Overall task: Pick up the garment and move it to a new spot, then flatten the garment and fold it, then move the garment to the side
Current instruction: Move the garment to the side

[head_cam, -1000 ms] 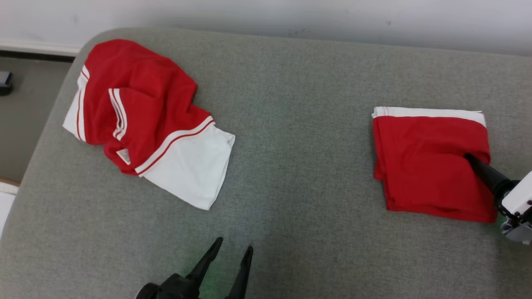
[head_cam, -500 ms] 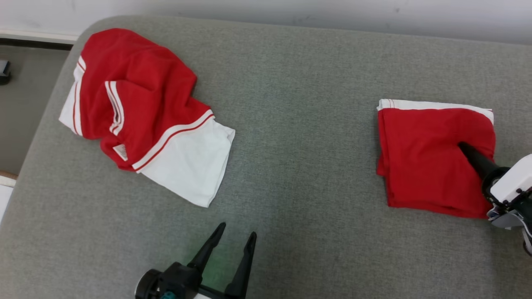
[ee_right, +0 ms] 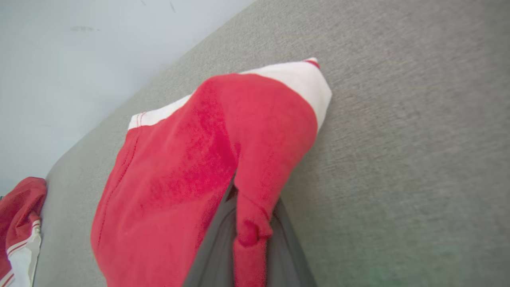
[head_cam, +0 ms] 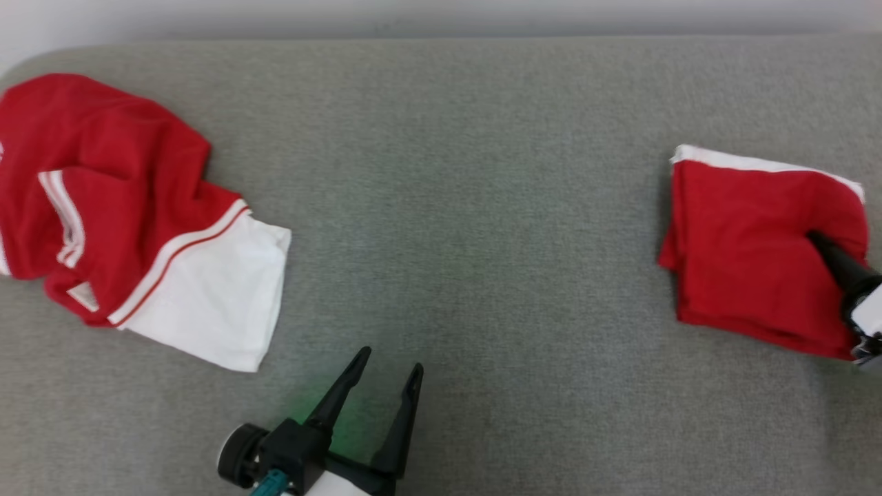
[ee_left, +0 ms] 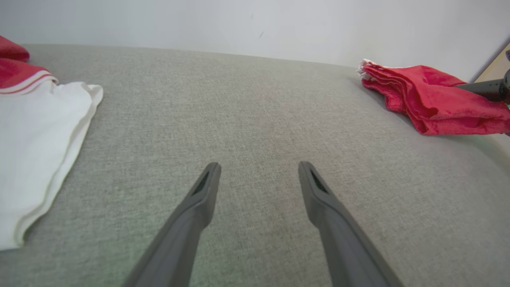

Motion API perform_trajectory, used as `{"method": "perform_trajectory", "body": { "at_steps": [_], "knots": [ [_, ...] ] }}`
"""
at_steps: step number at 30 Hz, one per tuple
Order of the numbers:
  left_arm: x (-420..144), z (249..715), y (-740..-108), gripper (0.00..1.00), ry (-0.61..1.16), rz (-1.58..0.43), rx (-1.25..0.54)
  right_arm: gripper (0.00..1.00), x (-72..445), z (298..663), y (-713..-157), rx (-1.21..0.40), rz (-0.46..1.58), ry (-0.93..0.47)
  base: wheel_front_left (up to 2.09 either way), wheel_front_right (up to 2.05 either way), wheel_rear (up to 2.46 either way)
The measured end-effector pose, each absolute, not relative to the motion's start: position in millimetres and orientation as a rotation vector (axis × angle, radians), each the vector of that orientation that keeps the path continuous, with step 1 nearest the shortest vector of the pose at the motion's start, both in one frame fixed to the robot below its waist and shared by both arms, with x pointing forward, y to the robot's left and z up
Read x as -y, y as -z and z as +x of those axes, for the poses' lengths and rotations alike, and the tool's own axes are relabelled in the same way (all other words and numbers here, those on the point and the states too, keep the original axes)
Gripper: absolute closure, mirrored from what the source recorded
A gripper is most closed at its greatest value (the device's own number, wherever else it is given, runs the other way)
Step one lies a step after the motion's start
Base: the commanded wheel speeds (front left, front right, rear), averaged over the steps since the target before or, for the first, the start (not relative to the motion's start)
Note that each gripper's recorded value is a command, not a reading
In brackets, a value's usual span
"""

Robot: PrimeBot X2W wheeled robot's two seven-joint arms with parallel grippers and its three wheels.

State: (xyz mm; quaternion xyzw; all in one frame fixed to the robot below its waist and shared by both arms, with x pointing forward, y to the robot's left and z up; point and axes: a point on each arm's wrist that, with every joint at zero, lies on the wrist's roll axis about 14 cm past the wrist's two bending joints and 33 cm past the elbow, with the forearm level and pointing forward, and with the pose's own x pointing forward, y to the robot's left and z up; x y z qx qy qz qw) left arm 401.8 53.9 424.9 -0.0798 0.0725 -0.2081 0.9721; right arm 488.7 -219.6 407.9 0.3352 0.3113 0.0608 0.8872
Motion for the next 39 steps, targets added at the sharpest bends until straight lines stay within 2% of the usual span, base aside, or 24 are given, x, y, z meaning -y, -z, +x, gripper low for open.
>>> {"method": "perform_trajectory", "body": {
  "at_steps": [4, 11, 22, 23, 24, 25, 26, 34, 39],
  "knots": [
    [-40.6, 409.9, -414.9, 0.0, 0.475, -0.151, -0.16, 1.0, 265.0, 486.1, -398.8, -0.648, 0.587, -0.031, 0.0, 0.0, 0.0],
    [-32.6, 420.9, -405.1, 0.0, 0.513, -0.151, -0.163, 1.0, 343.0, 499.0, -396.8, -0.664, 0.276, 0.101, 0.0, 0.0, 0.0],
    [-37.0, 421.4, -399.5, 0.0, 0.505, -0.152, -0.172, 1.0, 399.9, 533.0, -410.0, -0.687, -0.074, 0.196, 0.0, 0.0, 0.0],
    [-37.4, 421.7, -398.7, 0.0, 0.504, -0.153, -0.173, 0.96, 403.4, 534.3, -410.4, -0.688, -0.089, 0.204, 0.0, 0.0, 0.0],
    [-37.6, 422.2, -398.0, 0.0, 0.503, -0.154, -0.174, 0.76, 407.6, 535.8, -411.4, -0.681, -0.107, 0.214, 0.0, 0.0, 0.0],
    [-37.9, 422.9, -397.3, 0.0, 0.502, -0.155, -0.175, 0.36, 412.6, 536.5, -412.2, -0.679, -0.133, 0.225, 0.0, 0.0, 0.0],
    [-38.1, 423.7, -396.7, 0.0, 0.501, -0.154, -0.175, 0.0, 416.9, 536.8, -412.6, -0.676, -0.146, 0.236, 0.0, 0.0, 0.0],
    [-39.0, 426.7, -398.4, 0.0, 0.498, -0.15, -0.167, 0.0, 439.5, 537.5, -434.5, -0.573, -0.233, 0.29, 0.0, 0.0, 0.0],
    [-42.9, 428.8, -410.5, 0.0, 0.474, -0.152, -0.139, 0.0, 430.2, 546.1, -466.6, -0.412, -0.219, 0.27, 0.0, 0.0, 0.0]
  ]
}}
